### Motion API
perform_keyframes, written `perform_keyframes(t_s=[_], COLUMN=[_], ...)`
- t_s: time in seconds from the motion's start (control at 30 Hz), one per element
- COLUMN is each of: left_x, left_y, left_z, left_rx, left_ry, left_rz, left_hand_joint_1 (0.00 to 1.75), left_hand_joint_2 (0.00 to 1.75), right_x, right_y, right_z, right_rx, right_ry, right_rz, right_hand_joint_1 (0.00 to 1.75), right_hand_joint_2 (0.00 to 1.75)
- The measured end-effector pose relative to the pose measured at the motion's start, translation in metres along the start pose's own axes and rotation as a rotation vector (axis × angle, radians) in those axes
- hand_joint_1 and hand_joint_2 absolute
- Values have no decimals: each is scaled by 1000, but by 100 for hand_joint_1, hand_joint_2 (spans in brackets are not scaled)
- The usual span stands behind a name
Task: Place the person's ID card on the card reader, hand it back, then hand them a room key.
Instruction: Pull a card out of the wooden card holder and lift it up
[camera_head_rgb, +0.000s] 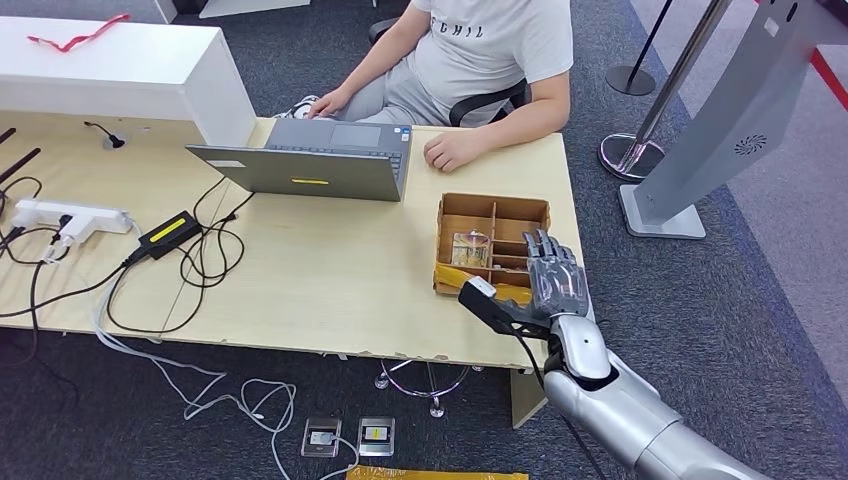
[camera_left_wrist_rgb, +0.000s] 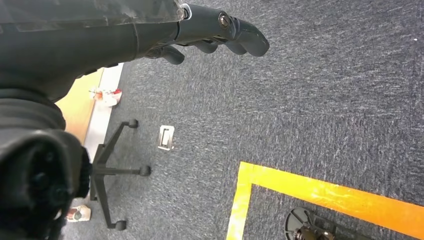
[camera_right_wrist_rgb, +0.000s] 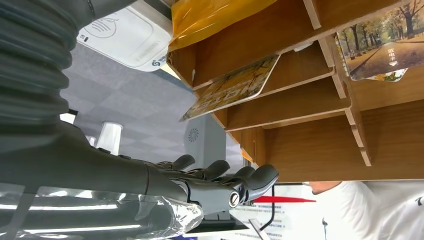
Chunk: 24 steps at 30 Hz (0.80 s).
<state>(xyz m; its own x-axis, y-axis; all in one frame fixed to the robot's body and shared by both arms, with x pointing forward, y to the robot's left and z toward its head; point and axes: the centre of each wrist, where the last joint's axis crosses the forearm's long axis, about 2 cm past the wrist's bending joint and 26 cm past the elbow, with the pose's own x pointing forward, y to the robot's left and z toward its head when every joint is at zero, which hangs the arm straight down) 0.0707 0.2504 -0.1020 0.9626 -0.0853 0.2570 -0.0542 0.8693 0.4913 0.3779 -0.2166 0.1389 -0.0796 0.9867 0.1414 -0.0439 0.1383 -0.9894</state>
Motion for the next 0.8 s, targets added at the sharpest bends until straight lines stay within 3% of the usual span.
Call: perform_keyframes(t_s=[0.07, 0.1, 0.13, 0.8], left_x=[0, 0, 0, -1], left_y=[0, 0, 0, 0], left_z=[0, 0, 0, 0], left_rx=[0, 0, 0, -4], left_ry=[0, 0, 0, -7], left_rz=[0, 0, 0, -25], left_hand_joint_1=[0, 0, 0, 0], left_hand_joint_2=[0, 0, 0, 0], right_x=[-2, -3, -4, -18], right_y=[1, 1, 2, 12], right_z=[0, -1, -1, 3], right_rx=[-1, -1, -1, 6], right_ry=[5, 8, 11, 79], right_rz=[1, 1, 1, -34], right_hand_joint_1=[147, 168, 175, 175], right_hand_joint_2=[175, 175, 175, 175])
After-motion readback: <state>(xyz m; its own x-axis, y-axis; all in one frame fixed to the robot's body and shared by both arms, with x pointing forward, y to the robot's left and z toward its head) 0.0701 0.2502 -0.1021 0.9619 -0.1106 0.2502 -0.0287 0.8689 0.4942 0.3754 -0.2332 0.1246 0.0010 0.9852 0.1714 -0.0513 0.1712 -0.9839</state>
